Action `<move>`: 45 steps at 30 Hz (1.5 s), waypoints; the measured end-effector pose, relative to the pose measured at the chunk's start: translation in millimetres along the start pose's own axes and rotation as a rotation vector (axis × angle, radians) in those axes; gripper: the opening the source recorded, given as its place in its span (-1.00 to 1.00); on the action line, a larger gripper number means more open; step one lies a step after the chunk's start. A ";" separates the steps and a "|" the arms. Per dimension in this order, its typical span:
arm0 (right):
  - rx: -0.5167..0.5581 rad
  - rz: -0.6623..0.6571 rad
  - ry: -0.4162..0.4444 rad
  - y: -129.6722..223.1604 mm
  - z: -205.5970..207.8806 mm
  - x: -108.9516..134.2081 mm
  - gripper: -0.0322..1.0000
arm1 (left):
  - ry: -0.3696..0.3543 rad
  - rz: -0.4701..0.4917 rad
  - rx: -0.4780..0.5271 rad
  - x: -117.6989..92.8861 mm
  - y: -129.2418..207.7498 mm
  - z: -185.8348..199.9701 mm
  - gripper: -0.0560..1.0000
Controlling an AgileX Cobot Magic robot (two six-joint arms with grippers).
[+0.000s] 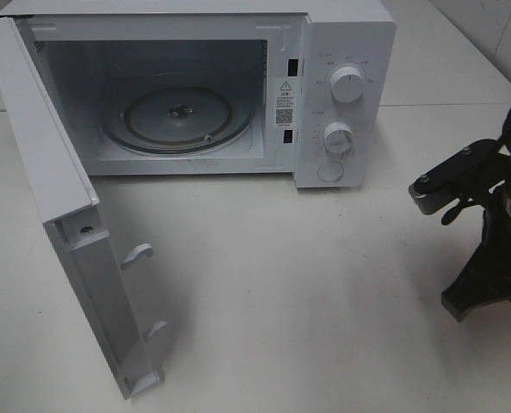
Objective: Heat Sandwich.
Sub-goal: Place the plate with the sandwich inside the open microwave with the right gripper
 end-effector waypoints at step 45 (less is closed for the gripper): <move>-0.275 0.835 0.065 12.5 47.4 88.5 -0.86 | 0.000 0.000 0.000 0.0 0.0 0.0 0.92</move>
Point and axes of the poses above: a point on each arm's last joint axis where the gripper is mounted, z pointing back along that axis away from the gripper, x along the wrist's bending axis when the last joint is at zero, y = z × x, the point moved 3 cm from there along -z, pointing out along that axis toward the gripper, and after that the axes turned 9 degrees about z, right-handed, at the moved point
